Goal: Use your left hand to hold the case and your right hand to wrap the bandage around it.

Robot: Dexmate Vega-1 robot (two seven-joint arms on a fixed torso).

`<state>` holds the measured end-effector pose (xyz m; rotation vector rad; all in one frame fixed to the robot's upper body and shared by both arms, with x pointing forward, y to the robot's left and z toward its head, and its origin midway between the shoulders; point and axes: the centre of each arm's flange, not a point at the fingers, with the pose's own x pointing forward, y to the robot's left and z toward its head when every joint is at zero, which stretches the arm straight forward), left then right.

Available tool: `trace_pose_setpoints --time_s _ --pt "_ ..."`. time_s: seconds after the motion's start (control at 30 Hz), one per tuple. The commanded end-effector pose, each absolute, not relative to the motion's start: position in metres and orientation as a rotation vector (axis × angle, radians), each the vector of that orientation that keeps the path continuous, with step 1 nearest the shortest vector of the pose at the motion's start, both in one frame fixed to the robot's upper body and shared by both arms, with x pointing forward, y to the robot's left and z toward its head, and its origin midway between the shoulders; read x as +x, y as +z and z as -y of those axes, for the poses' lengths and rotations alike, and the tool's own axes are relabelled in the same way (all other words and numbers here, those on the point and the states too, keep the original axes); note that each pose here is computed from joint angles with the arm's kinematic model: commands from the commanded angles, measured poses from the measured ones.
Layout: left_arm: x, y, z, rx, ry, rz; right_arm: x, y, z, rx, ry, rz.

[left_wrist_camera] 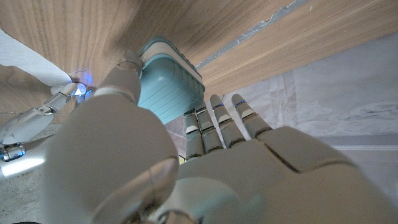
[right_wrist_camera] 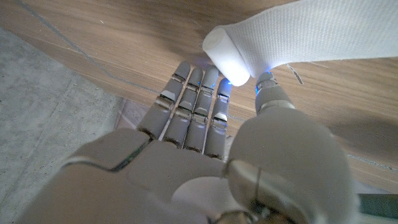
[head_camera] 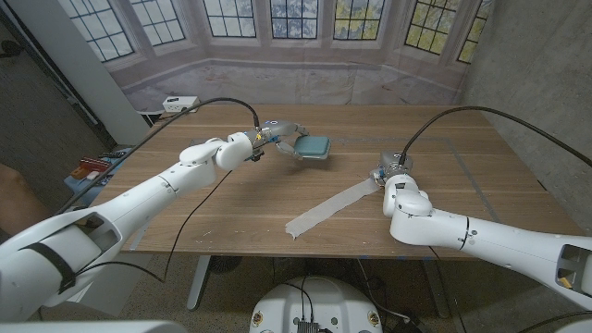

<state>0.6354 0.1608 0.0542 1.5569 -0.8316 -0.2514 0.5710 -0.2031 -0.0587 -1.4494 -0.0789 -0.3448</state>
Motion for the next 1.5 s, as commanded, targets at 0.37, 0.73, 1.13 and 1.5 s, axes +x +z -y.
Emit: trace_pose_setpoints --time_s 0.37,0.73,1.13,1.5 --pt "0.634 0.054 -0.156 1.560 -0.265 0.841 0.557 -0.062 0.211 -1.473 -0.364 0.080" --pt "0.631 0.052 -0.153 1.567 -0.266 0.841 0.557 -0.073 0.215 -1.486 -0.387 0.098" --pt "0.631 0.053 -0.152 1.566 -0.265 0.837 0.563 -0.075 0.215 -1.495 -0.392 0.121" --pt "0.633 0.053 -0.152 1.566 -0.271 0.832 0.567 -0.077 0.215 -1.494 -0.396 0.132"
